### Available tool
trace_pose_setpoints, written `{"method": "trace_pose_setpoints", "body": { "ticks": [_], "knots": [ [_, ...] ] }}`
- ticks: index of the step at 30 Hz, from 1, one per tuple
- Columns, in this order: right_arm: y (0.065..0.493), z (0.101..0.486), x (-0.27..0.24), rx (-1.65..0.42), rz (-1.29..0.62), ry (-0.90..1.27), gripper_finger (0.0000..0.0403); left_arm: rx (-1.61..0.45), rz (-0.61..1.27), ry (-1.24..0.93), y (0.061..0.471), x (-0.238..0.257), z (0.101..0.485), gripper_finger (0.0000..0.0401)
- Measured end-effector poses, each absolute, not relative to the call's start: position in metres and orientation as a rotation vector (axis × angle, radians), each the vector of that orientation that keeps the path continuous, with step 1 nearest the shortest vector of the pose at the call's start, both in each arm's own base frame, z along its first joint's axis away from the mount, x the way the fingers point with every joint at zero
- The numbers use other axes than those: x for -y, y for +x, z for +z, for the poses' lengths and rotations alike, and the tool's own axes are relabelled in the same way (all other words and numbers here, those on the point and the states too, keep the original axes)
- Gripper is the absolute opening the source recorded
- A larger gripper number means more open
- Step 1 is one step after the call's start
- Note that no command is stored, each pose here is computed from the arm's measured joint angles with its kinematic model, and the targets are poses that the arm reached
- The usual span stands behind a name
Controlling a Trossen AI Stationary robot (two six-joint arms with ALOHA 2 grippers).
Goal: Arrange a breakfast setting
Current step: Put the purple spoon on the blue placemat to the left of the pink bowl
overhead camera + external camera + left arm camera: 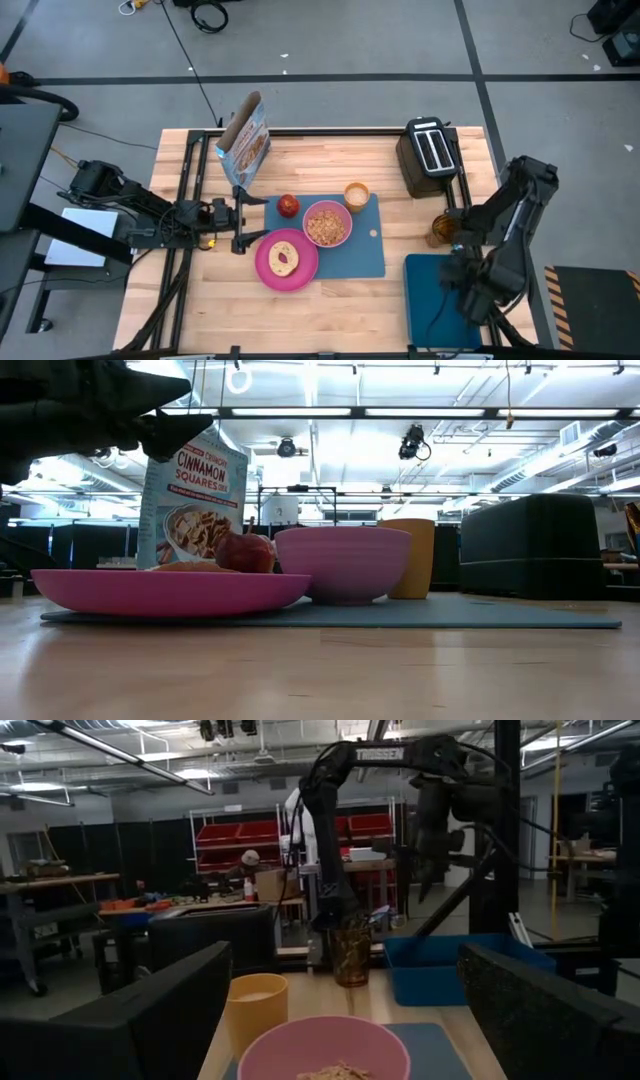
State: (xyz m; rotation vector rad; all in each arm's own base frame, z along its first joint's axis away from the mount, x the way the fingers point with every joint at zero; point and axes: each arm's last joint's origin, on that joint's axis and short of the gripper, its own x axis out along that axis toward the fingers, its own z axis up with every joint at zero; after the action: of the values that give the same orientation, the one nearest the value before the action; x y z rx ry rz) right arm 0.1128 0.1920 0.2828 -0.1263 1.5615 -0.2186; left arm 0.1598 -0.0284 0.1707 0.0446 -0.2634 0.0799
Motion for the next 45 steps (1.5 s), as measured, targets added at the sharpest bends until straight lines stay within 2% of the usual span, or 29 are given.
{"method": "trace_pose_setpoints", "body": {
  "ticks": [9, 19, 23, 28, 34, 45],
  "knots": [
    [0.096, 0.249, -0.193, -1.560, -0.257, -0.347, 0.0137, 0.265, 0.082, 0.041, 0.160, 0.028, 0.171, 0.0391],
    [0.088, 0.264, -0.170, -1.524, -0.148, -0.334, 0.0213, 0.268, 0.099, -0.008, 0.160, 0.028, 0.171, 0.0391],
    [0.074, 0.256, -0.158, -1.607, -0.120, -0.332, 0.0224, 0.269, 0.102, -0.014, 0.160, 0.028, 0.171, 0.0391],
    [0.066, 0.243, -0.145, -1.650, -0.142, -0.353, 0.0216, 0.272, 0.099, -0.036, 0.160, 0.028, 0.171, 0.0391],
    [0.068, 0.242, -0.143, -1.601, -0.155, -0.378, 0.0192, 0.272, 0.104, -0.042, 0.159, 0.027, 0.171, 0.0391],
    [0.070, 0.243, -0.141, -1.583, -0.183, -0.382, 0.0129, 0.272, 0.117, -0.042, 0.160, 0.027, 0.171, 0.0391]
  ]
}}
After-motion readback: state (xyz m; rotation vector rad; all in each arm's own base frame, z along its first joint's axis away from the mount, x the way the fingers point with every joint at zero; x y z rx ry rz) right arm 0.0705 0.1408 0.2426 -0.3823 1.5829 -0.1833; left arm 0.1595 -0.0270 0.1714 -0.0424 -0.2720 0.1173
